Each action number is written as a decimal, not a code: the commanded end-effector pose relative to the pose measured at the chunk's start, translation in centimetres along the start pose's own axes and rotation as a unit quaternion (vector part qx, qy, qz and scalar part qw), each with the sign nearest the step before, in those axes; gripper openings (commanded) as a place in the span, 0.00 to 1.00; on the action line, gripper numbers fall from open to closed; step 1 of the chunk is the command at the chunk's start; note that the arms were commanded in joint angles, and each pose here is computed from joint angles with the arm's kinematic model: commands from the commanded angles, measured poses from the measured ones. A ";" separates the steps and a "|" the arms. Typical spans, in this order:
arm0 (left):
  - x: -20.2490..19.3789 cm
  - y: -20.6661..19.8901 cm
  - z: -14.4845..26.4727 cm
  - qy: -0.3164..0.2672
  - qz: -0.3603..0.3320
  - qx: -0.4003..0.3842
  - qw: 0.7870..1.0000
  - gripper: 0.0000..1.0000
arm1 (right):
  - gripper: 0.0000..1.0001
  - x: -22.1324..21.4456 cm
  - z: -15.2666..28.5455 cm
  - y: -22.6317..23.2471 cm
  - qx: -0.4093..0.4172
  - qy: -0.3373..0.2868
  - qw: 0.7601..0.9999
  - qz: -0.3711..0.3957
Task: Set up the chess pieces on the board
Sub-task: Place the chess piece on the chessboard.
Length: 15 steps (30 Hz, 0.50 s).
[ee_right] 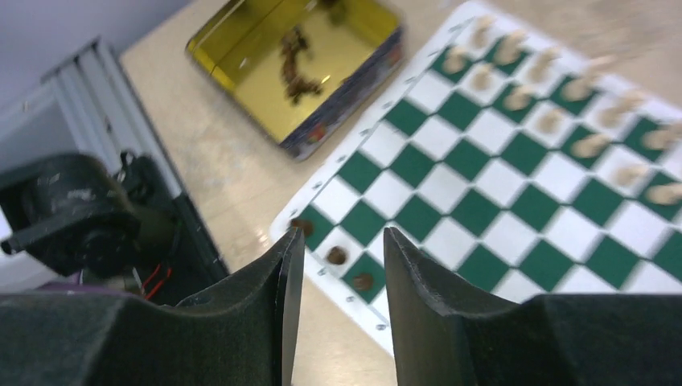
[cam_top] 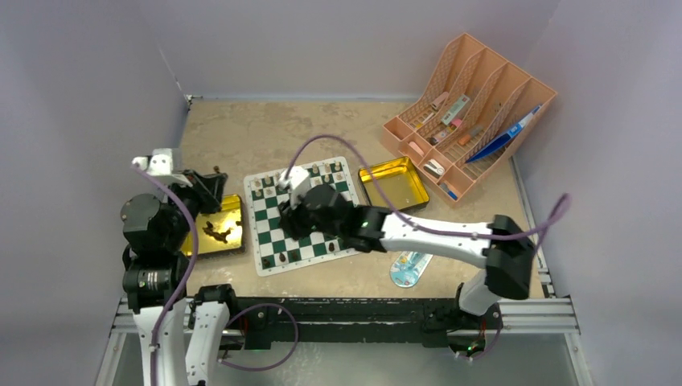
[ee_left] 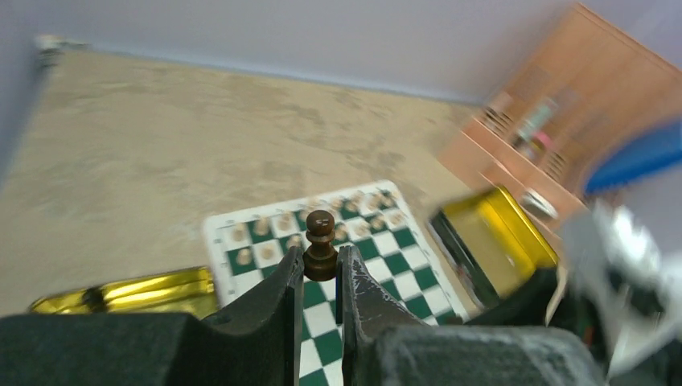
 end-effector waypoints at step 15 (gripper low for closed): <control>-9.3 -6.9 1.1 0.050 -0.209 -0.510 0.833 0.00 | 0.47 11.2 16.1 -3.9 0.032 -0.243 0.966 -0.080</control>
Point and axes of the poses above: each gripper's point midway between its finger pads, its own z axis back along the fingers, its own y axis along the line the jaws close on, x = y × z, the point moved 3 cm from there along z, back along the fingers, and after that the axes turned 7 degrees about z, right-handed, at the moved point
